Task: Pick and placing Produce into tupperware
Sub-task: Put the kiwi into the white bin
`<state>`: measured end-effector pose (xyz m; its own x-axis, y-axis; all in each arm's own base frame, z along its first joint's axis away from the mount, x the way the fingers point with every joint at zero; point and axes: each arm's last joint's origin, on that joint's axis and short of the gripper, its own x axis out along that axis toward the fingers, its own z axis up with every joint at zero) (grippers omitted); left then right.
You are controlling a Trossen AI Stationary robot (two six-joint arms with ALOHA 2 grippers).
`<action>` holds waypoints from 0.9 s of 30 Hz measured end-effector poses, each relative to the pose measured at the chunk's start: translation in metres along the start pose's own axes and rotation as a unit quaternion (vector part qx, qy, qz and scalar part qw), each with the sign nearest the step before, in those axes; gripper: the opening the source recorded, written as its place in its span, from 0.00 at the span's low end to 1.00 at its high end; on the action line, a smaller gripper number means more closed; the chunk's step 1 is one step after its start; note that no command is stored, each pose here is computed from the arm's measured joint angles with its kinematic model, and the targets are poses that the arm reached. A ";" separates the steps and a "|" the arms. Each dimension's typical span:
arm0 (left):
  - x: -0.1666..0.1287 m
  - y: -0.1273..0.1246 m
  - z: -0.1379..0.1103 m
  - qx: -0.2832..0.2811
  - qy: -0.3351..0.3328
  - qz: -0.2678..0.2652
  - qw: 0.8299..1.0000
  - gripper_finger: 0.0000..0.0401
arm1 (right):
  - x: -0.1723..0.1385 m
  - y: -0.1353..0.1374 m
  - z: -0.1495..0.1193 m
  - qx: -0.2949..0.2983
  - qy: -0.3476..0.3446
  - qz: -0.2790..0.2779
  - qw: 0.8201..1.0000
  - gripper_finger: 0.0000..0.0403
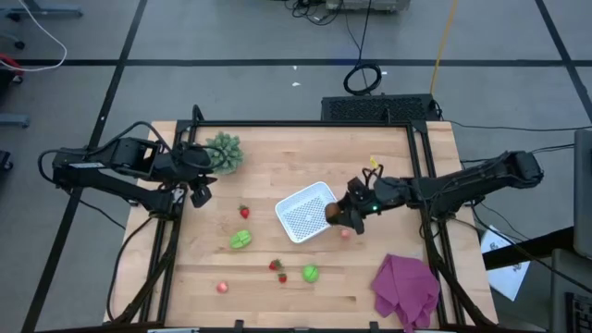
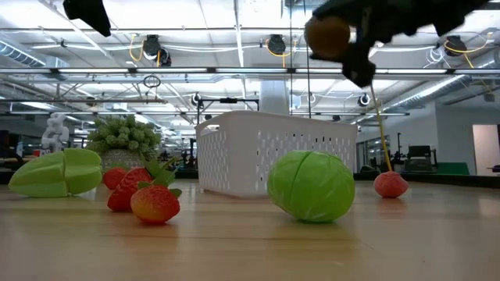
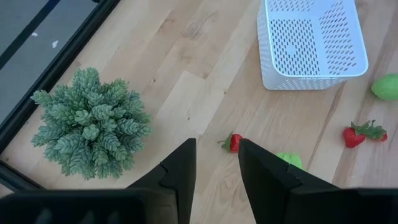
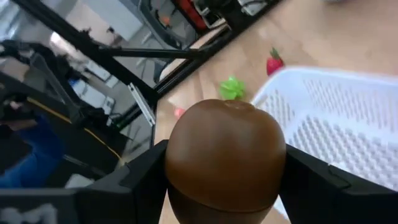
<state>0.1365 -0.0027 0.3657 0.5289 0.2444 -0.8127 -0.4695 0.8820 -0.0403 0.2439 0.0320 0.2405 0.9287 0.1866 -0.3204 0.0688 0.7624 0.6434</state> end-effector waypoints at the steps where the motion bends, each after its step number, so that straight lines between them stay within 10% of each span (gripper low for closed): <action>1: 0.000 0.000 0.000 0.001 -0.001 0.000 1.000 0.31 | 0.001 0.004 0.006 -0.011 0.005 -0.005 1.000 0.60; 14: 0.002 -0.001 0.001 0.003 0.001 0.001 1.000 0.31 | 0.058 0.023 0.062 -0.121 0.162 -0.143 0.969 0.60; 27: 0.023 -0.013 0.009 0.042 0.044 0.022 0.998 0.31 | 0.113 -0.013 0.050 -0.113 0.319 -0.239 0.910 0.62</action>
<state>0.1613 -0.0047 0.3529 0.4434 0.2508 -0.8605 -0.4286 0.9025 0.0422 0.3662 0.0122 0.2308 0.4058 0.0666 -0.9115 0.2658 0.9456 0.1874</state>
